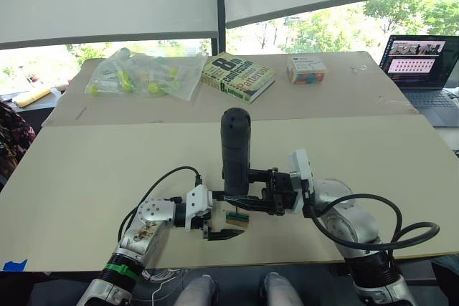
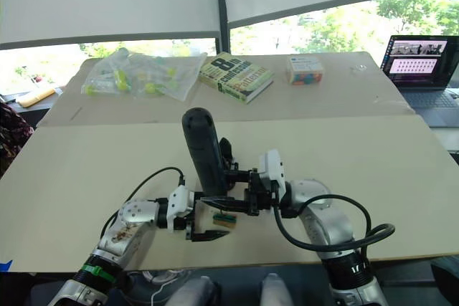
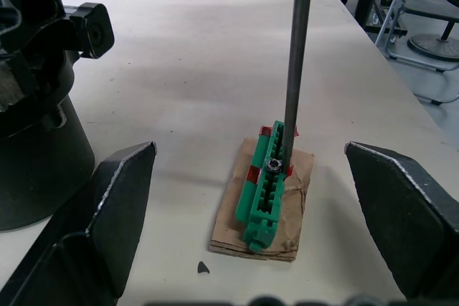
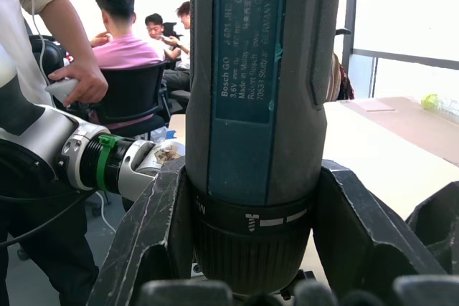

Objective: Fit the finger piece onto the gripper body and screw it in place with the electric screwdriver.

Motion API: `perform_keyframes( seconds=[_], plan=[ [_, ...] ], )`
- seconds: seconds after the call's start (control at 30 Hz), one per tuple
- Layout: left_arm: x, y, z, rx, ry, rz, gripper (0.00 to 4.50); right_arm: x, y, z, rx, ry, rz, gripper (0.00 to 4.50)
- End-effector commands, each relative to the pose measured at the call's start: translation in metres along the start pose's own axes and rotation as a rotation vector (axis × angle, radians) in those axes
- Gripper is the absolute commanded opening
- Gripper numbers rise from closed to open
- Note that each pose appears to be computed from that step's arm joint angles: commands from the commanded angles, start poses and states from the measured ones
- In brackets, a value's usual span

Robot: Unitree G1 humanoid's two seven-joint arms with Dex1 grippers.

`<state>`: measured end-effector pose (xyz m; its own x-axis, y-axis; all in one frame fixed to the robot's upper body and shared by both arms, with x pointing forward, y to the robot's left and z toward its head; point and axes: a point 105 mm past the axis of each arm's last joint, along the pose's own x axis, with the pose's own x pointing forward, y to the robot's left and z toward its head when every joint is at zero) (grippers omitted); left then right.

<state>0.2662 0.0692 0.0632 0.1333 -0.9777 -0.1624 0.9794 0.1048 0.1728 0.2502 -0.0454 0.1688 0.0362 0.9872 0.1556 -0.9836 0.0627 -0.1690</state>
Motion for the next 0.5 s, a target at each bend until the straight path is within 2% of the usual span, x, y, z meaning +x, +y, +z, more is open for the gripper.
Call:
perform_keyframes(
  seconds=[0.03,0.5],
  plan=[
    [0.0029,-0.0079,-0.0067,-0.024,0.018,-0.023,4.45,0.0037,0.0016,0.016,-0.059,-0.055,0.02,1.92],
    [0.0037,-0.0068,-0.0064,-0.025,0.015,-0.018,4.45,0.0022,-0.0003,0.0197,-0.021,-0.072,0.036,1.92]
  ],
)
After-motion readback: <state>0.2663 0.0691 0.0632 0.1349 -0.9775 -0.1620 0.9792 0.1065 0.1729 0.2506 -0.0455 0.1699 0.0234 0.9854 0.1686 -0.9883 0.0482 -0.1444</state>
